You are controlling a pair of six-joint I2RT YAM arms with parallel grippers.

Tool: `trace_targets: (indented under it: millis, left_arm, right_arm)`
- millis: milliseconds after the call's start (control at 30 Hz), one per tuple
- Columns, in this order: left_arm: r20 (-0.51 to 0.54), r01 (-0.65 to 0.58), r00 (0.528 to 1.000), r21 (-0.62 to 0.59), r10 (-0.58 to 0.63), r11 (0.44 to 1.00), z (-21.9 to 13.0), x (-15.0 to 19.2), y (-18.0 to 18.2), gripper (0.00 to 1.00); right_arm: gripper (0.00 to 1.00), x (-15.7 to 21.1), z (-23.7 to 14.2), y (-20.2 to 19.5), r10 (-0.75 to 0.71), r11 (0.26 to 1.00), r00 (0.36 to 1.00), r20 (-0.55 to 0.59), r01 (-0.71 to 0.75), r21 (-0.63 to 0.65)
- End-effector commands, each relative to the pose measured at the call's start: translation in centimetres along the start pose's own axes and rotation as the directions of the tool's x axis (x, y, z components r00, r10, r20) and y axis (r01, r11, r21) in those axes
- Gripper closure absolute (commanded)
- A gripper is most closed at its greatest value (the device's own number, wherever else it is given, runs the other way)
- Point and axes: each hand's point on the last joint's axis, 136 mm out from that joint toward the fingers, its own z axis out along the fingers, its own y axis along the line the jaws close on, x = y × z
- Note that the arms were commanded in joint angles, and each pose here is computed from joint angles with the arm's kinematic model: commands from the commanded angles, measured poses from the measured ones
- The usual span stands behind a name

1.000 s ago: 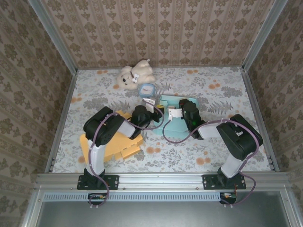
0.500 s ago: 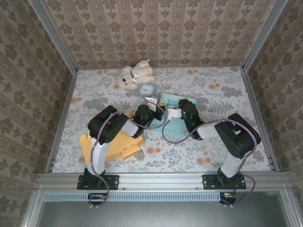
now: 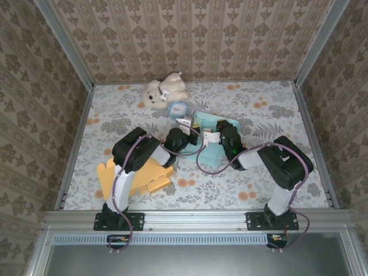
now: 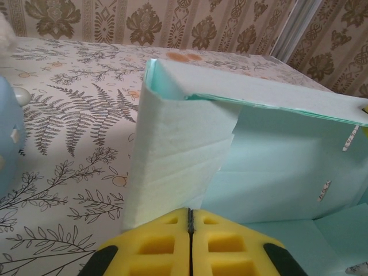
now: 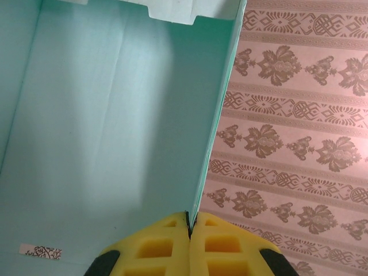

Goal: Fold the paper box

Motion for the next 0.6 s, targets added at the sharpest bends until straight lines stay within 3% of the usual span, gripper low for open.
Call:
trace_targets:
  millis: [0,267,433,567]
  left_arm:
    - [0.034,0.008,0.999,-0.042,-0.007,0.999,0.7,-0.6,0.8,0.93]
    - [0.023,0.000,1.000,-0.102,0.002,0.995,0.7,-0.6,1.4,1.00]
    - [-0.021,-0.032,0.999,0.000,0.032,0.999,1.0,0.2,-0.8,0.90]
    - [-0.034,-0.023,0.999,0.068,0.025,0.997,0.9,0.6,-1.8,0.90]
  right_arm:
    - [1.00,-1.5,-1.1,8.0,-0.096,0.965,0.991,0.091,0.115,-0.236]
    - [1.00,-1.5,-1.0,7.8,-0.085,0.967,0.992,0.090,0.104,-0.232]
    - [1.00,-1.5,-1.0,7.8,-0.080,0.967,0.993,0.089,0.098,-0.233]
    - [1.00,-1.6,-1.0,7.7,-0.076,0.968,0.993,0.088,0.094,-0.232]
